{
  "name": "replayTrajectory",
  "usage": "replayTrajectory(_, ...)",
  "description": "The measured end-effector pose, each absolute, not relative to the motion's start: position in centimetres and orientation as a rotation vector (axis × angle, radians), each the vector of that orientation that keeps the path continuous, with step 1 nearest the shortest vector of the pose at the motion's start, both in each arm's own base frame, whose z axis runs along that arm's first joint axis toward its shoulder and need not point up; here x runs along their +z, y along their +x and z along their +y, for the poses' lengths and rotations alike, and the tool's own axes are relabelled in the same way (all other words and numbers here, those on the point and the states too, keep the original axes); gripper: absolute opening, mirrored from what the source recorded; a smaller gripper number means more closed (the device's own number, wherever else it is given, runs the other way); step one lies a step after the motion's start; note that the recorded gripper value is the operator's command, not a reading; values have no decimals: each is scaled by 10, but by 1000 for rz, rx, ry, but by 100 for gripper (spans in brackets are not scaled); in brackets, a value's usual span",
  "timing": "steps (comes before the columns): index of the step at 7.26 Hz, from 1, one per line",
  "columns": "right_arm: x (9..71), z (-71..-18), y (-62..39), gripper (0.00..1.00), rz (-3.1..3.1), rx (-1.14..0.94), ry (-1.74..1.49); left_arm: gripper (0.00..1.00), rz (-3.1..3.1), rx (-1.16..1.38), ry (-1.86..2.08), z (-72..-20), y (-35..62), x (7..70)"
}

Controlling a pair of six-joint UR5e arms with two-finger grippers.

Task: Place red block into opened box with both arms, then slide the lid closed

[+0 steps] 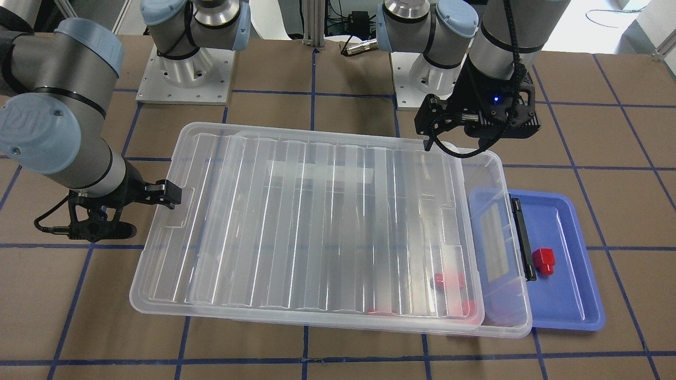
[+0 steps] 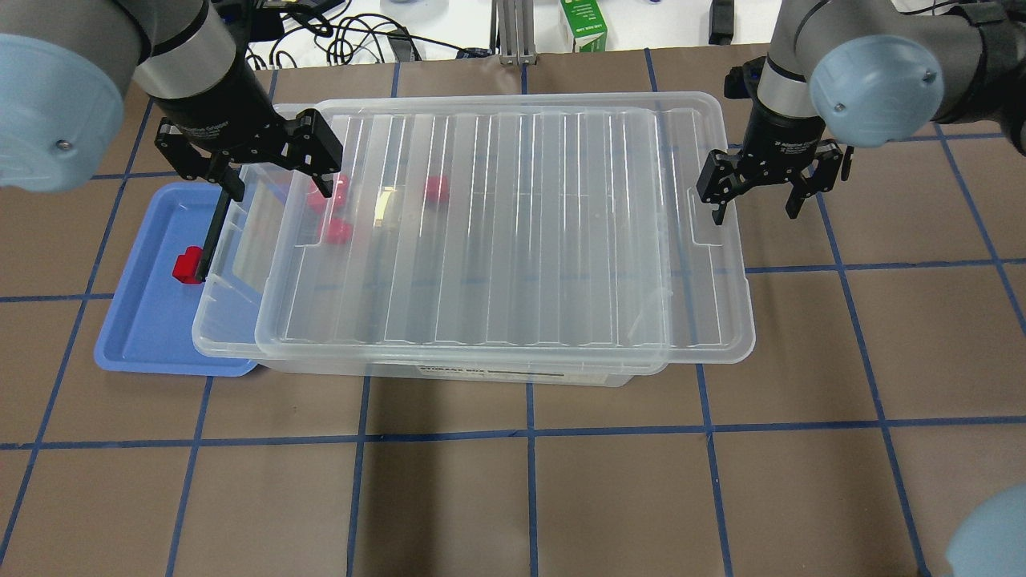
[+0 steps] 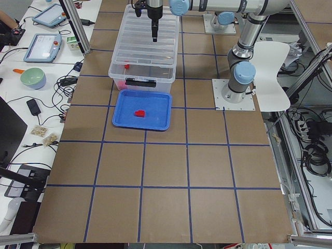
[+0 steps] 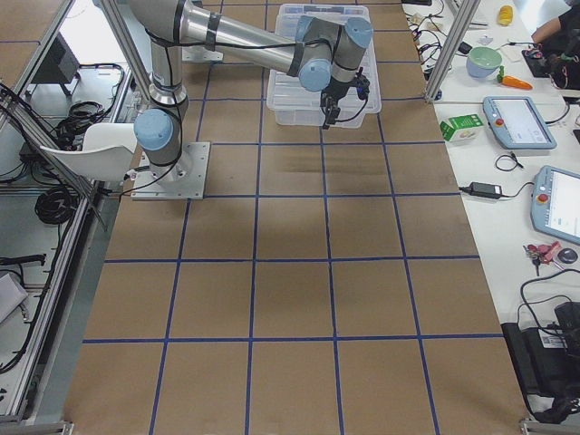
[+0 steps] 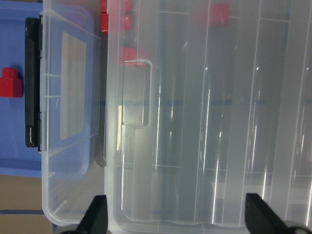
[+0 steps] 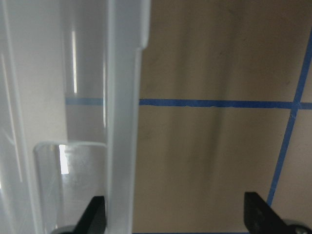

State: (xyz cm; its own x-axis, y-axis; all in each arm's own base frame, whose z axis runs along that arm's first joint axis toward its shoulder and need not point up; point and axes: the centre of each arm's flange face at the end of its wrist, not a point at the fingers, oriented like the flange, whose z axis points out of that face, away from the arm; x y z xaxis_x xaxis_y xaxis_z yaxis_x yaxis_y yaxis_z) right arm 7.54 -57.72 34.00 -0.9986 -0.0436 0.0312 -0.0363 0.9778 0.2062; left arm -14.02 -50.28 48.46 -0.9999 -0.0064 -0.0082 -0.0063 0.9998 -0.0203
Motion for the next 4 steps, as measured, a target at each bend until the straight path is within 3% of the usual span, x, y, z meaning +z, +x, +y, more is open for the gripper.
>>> replayTrajectory(4, 342, -579, 58, 100, -3070, -323, 119, 100, 3137, -29, -9, -503, -141, 484)
